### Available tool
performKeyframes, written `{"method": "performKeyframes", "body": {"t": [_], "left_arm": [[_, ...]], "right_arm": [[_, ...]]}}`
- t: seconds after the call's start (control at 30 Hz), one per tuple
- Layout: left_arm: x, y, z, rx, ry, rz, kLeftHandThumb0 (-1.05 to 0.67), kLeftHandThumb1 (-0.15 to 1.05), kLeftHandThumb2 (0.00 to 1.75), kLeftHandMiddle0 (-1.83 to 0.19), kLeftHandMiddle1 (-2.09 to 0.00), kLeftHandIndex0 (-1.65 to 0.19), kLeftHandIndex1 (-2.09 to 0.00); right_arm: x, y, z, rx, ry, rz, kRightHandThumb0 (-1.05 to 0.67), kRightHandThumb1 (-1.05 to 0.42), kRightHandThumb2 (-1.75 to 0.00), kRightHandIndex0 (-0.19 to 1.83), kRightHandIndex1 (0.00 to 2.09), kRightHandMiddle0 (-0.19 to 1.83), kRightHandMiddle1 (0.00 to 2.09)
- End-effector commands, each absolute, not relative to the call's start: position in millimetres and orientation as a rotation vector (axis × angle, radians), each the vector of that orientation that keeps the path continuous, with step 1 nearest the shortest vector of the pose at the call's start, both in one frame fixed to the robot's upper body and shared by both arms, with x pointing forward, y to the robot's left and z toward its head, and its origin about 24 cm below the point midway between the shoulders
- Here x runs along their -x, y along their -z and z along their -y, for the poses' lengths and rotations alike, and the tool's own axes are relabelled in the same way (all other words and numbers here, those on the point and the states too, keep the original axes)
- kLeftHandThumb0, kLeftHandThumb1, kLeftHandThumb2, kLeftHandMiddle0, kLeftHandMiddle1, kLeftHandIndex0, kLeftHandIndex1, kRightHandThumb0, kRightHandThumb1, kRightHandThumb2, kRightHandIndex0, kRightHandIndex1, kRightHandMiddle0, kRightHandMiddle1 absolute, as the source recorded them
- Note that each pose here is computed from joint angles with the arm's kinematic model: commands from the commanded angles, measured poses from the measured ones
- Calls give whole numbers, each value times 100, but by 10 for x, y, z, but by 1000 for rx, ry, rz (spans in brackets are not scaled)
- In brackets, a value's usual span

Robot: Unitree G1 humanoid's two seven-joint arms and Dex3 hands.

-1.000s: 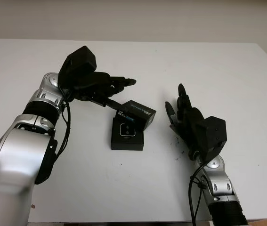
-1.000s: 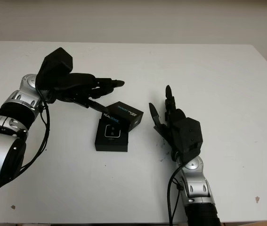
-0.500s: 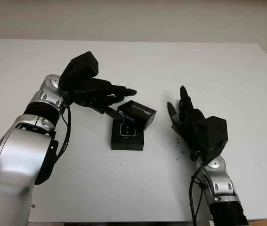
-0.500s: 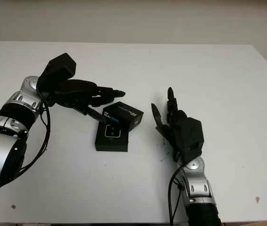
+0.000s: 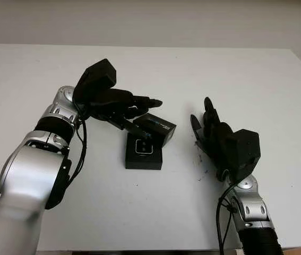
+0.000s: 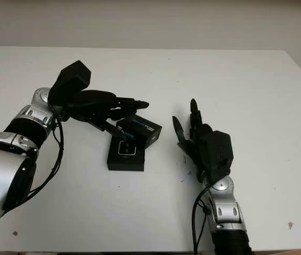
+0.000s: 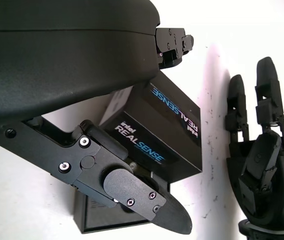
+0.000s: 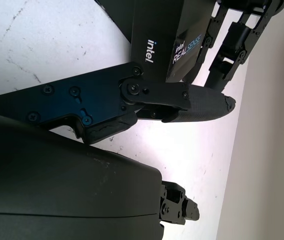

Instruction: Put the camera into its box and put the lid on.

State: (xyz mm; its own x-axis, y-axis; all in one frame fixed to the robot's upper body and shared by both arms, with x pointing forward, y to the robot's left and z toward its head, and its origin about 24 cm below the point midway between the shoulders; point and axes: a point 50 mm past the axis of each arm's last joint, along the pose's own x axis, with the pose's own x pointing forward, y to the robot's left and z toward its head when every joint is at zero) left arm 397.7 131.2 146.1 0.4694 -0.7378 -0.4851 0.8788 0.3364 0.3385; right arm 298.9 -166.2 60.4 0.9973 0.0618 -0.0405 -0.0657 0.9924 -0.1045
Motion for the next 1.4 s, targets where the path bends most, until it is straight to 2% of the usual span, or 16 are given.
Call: {"method": "performKeyframes", "body": {"t": [0.0, 0.13, 0.47, 0.7, 0.83, 0.87, 0.9, 0.93, 0.97, 1.07, 1.17, 1.37], "left_arm": [[-3969, -1426, -1293, -598, 1070, -255, -70, 75, 6, 19, -1, 9, -6], [-3972, -1401, -1281, -618, 1056, -268, -67, 75, 5, 19, 0, 7, -7], [-3971, -1357, -1253, -687, 1044, -270, -39, 76, 6, 18, -5, -2, -9], [-3978, -1321, -1252, -735, 1011, -272, -28, 79, 6, -4, -13, -11, -12], [-3981, -1295, -1250, -740, 985, -263, -29, 81, 7, -20, -19, -22, -18], [-3983, -1288, -1250, -739, 974, -256, -29, 82, 7, -28, -24, -29, -22], [-3983, -1283, -1249, -742, 966, -245, -29, 84, 6, -29, -32, -29, -32], [-3983, -1277, -1249, -737, 959, -235, -30, 86, 6, -27, -45, -25, -49], [-3982, -1272, -1249, -730, 952, -226, -29, 89, 6, -23, -66, -17, -76], [-3977, -1253, -1252, -697, 942, -211, -29, 94, 6, -20, -101, -13, -111], [-3975, -1238, -1259, -666, 931, -209, -32, 96, 6, -23, -111, -18, -120], [-3975, -1225, -1284, -626, 919, -220, -37, 99, 6, -32, -129, -23, -107]], "right_arm": [[-2960, -616, 1710, 110, -55, -35, -70, -105, -47, -18, 5, -12, 6], [-2949, -635, 1716, 105, -54, -28, -68, -105, -48, -18, 5, -13, 5], [-2927, -657, 1739, 93, -47, -42, -68, -105, -47, -18, 5, -12, 6], [-2925, -670, 1740, 85, -43, -38, -68, -105, -46, -17, 6, -12, 6], [-2925, -669, 1739, 86, -45, -40, -69, -105, -46, -18, 5, -12, 5], [-2924, -669, 1738, 88, -46, -39, -69, -105, -46, -17, 5, -11, 6], [-2923, -671, 1736, 89, -48, -40, -69, -105, -46, -17, 5, -11, 6], [-2923, -670, 1735, 88, -48, -41, -68, -105, -46, -18, 5, -12, 6], [-2922, -671, 1734, 86, -48, -41, -68, -105, -47, -18, 5, -11, 6], [-2920, -663, 1736, 97, -47, -38, -68, -105, -47, -17, 6, -11, 6], [-2917, -659, 1737, 95, -45, -40, -68, -105, -47, -17, 5, -12, 5], [-2917, -649, 1740, 99, -33, -44, -69, -105, -45, -16, 6, -10, 6]]}}
